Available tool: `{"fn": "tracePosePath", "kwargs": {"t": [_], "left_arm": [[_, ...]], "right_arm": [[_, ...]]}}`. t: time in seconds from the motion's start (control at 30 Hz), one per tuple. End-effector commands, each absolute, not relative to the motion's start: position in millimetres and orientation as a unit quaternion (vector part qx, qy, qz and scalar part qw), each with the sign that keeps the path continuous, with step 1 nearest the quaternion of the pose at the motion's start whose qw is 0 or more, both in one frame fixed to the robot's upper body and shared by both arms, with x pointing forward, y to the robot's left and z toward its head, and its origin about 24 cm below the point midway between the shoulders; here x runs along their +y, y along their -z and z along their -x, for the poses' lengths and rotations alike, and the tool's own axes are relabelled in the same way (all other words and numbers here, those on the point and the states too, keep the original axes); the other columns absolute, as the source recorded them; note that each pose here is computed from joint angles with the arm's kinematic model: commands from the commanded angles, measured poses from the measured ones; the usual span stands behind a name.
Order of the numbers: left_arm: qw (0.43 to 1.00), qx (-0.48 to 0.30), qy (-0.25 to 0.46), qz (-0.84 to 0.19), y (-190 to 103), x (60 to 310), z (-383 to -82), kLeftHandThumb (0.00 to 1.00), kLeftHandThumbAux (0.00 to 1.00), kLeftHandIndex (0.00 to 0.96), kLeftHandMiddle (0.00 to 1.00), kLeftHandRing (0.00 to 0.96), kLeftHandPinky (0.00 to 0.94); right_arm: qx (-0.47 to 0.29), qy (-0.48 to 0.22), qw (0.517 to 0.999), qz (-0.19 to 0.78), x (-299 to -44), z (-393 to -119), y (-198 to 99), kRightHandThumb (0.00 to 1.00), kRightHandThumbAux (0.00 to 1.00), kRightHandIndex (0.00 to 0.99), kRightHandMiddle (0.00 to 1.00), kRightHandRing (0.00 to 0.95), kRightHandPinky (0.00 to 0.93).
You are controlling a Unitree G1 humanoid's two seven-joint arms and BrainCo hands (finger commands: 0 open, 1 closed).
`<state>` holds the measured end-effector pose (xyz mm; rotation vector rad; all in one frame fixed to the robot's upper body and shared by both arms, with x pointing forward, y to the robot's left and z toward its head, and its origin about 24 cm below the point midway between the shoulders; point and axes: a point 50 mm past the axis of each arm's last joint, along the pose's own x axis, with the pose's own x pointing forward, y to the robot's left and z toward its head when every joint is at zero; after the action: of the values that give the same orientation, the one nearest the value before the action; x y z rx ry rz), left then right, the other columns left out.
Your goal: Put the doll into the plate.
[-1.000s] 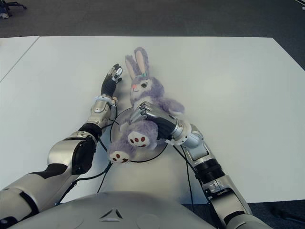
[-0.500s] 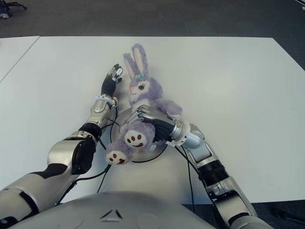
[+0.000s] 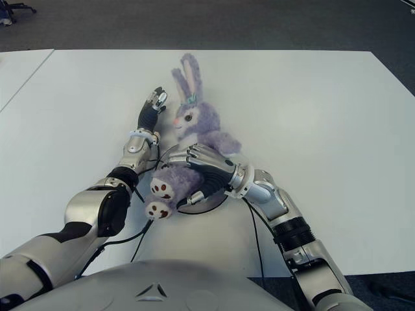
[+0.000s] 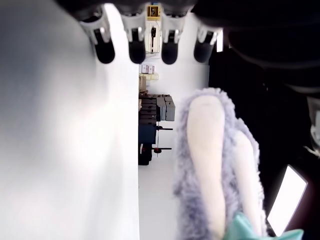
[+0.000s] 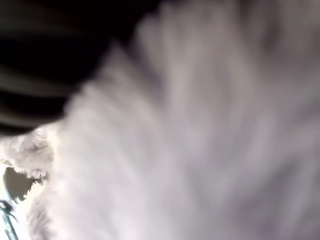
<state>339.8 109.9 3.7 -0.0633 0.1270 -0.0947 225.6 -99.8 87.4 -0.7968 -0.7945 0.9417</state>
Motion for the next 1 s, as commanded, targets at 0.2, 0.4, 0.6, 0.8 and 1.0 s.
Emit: {"fn": "tracePosePath", "kwargs": {"t": [0.2,0.4,0.6,0.8,1.0], "left_arm": [[0.961,0.270,0.055,0.030,73,109,-283,0.000,0.377,0.033,0.058,0.031,0.000],[0.955,0.288,0.053,0.038,76,108,-281,0.000,0.399,0.026,0.058,0.031,0.000],[0.954,0.292,0.052,0.037,77,109,-279,0.000,0.400,0.019,0.057,0.034,0.000],[0.957,0.283,0.055,0.021,76,109,-280,0.000,0.392,0.009,0.048,0.031,0.000],[0.957,0.283,0.059,0.018,77,110,-279,0.000,0.390,0.021,0.041,0.025,0.002]], "right_arm": [[-0.305,-0.440,0.739,0.408,-108,-249,-70,0.127,0.261,0.000,0.000,0.000,0.000],[-0.283,-0.431,0.750,0.415,-106,-270,-63,0.124,0.259,0.000,0.000,0.000,0.000],[-0.281,-0.427,0.752,0.416,-108,-279,-73,0.148,0.251,0.000,0.000,0.000,0.000],[-0.278,-0.435,0.745,0.423,-106,-295,-100,0.155,0.256,0.000,0.000,0.000,0.000],[-0.248,-0.461,0.742,0.419,-103,-310,-110,0.137,0.274,0.000,0.000,0.000,0.000]]}}
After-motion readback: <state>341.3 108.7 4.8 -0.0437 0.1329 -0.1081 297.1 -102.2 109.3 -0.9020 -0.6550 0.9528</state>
